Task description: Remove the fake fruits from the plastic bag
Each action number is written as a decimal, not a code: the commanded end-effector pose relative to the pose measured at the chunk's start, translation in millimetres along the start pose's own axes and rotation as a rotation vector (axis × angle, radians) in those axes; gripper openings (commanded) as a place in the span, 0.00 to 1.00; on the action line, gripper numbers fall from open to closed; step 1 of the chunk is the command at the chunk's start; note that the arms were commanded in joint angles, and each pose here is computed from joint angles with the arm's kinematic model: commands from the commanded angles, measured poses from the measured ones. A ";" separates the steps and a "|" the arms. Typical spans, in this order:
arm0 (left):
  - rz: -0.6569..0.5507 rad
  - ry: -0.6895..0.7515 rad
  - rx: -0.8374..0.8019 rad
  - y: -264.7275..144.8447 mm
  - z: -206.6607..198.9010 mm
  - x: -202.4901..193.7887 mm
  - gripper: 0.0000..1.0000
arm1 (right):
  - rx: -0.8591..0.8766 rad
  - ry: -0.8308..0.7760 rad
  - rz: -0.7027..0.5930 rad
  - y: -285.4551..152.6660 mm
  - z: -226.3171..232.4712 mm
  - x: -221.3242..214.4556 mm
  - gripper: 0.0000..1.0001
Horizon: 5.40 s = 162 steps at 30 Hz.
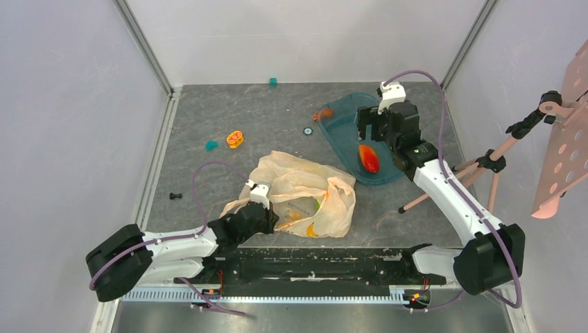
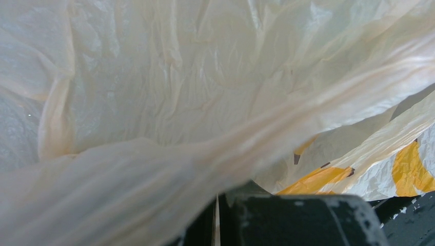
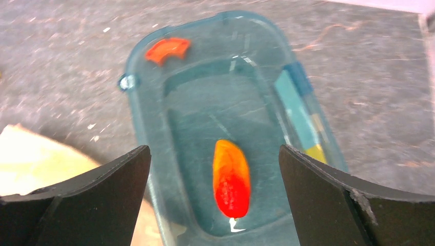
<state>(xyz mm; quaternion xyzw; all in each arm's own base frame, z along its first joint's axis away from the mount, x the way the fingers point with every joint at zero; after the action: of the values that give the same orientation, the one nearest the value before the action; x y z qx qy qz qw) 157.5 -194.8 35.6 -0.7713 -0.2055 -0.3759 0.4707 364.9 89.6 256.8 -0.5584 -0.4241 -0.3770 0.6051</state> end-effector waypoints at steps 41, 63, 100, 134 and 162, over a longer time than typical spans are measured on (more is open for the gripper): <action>-0.024 -0.020 0.011 4.5 -4.8 13.0 0.02 | 0.615 -0.492 0.137 -81.8 252.6 -195.2 0.32; -0.021 -0.004 0.034 3.3 -0.7 13.8 0.02 | 0.118 -0.543 0.242 -31.4 169.1 -185.7 0.76; -0.009 0.042 -0.128 5.5 -36.6 32.1 0.02 | -0.156 -0.227 0.332 -62.3 108.7 -210.1 0.92; -0.002 0.064 -0.220 7.8 -59.2 40.0 0.02 | 0.130 0.017 0.471 -69.7 128.9 -250.8 0.60; -0.044 0.018 -0.063 -7.2 -22.5 32.1 0.02 | 0.826 -0.031 0.222 -140.7 245.6 -127.6 0.52</action>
<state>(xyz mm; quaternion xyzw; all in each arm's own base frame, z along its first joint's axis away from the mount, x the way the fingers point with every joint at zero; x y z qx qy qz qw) 156.9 -202.3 57.5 -0.7724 -0.1811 -0.4004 0.4586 175.3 308.9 169.7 -0.3806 -0.4605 -0.1107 0.7942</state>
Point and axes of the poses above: each gripper's point midway between its finger pads, its own y axis out along the fingers, its own z axis along the line the jaws close on, x = y × z, the point moved 3 cm from there along -y, back along the fingers, and after that the axes turned 3 degrees about y, right-handed, at the moved point
